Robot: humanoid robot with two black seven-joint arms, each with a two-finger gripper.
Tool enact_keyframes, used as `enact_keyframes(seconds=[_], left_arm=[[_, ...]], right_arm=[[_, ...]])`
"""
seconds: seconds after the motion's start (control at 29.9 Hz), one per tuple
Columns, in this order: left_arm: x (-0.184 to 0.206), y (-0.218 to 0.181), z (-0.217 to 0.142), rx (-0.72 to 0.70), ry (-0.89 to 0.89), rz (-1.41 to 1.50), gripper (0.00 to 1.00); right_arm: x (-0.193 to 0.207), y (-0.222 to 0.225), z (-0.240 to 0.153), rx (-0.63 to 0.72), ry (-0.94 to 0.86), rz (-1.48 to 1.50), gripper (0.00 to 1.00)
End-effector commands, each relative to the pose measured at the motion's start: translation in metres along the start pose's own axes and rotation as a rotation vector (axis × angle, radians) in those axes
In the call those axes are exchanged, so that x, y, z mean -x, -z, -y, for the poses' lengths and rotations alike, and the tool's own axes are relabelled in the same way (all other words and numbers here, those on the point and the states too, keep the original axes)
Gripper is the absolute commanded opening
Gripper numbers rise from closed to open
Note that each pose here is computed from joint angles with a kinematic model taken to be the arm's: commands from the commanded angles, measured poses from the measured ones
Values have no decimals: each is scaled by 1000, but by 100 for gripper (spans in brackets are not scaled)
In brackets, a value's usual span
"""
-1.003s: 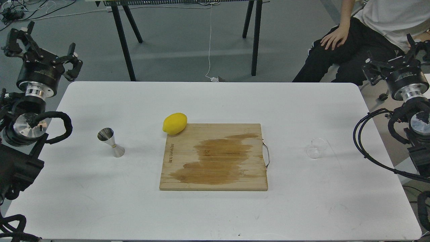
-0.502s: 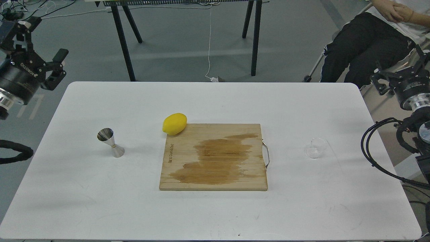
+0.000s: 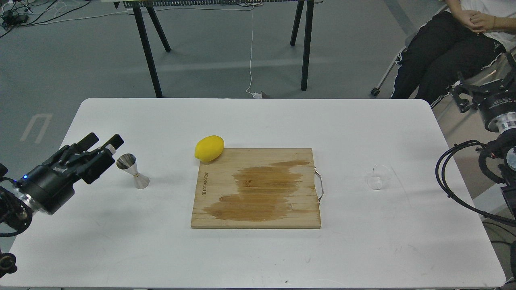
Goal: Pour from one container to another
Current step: 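Close the left gripper around the metal jigger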
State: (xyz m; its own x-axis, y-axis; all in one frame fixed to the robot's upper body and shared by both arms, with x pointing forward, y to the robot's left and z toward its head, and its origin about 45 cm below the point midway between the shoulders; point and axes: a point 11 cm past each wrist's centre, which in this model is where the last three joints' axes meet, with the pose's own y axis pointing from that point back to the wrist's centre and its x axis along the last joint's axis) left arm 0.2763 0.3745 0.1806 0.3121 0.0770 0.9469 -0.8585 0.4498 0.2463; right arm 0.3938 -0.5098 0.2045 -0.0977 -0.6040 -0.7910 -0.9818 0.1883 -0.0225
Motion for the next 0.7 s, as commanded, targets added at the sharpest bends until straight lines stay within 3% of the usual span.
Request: enact_keyframes(seconds=[0.0, 0.2, 0.67], left_arm=[[44, 8, 0, -4, 102, 211, 93], [96, 32, 2, -137, 168, 120, 93], [124, 29, 62, -212, 158, 35, 83]], right_arm=[[-4, 5, -3, -9, -8, -2, 100], [-9, 15, -6, -30, -19, -12, 100], [-9, 25, -7, -49, -20, -16, 100]])
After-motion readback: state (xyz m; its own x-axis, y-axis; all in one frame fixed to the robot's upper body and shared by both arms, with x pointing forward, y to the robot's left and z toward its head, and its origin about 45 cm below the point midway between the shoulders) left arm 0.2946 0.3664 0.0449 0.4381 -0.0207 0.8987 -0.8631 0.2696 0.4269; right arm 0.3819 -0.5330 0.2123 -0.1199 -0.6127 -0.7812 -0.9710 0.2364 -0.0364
